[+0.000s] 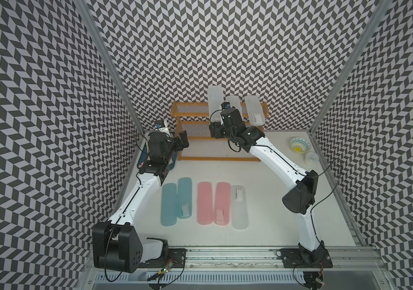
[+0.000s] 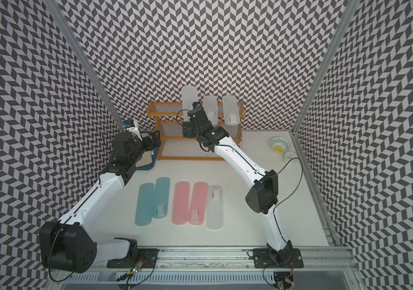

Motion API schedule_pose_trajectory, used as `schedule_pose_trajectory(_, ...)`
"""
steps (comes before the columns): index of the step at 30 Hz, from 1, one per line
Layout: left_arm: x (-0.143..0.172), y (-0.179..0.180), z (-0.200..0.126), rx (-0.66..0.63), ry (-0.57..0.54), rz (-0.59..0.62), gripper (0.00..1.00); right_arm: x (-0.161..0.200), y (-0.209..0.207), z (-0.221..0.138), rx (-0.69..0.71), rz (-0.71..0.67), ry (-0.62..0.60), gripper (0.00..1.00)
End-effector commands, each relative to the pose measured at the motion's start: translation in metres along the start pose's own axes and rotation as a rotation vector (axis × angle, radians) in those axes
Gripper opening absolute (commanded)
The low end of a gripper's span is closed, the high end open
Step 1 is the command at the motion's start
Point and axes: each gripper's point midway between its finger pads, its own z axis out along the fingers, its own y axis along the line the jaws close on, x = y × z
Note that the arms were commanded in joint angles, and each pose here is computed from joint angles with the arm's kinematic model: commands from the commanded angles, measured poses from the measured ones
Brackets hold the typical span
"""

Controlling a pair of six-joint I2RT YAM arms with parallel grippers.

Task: Place the pencil cases on the shelf according to color
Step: Place the pencil case on the shelf.

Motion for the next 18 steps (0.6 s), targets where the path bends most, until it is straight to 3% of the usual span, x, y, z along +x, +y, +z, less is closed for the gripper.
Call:
schedule_pose_trajectory(1, -0.007, -0.005, -0.003, 0.031, -0.023, -0.016, 1.00, -0.033, 0.013, 0.003, -0.062, 0.008, -0.127, 0.65)
schedule_pose_trajectory(6, -0.006, -0.005, -0.002, 0.037, -0.017, -0.024, 1.00, -0.051, 0.004, 0.012, -0.068, 0.038, -0.202, 0.64)
schedule_pose_trajectory(18, -0.006, -0.010, -0.003, 0.062, -0.016, -0.034, 1.00, -0.061, -0.019, 0.030, -0.048, 0.093, -0.236, 0.71)
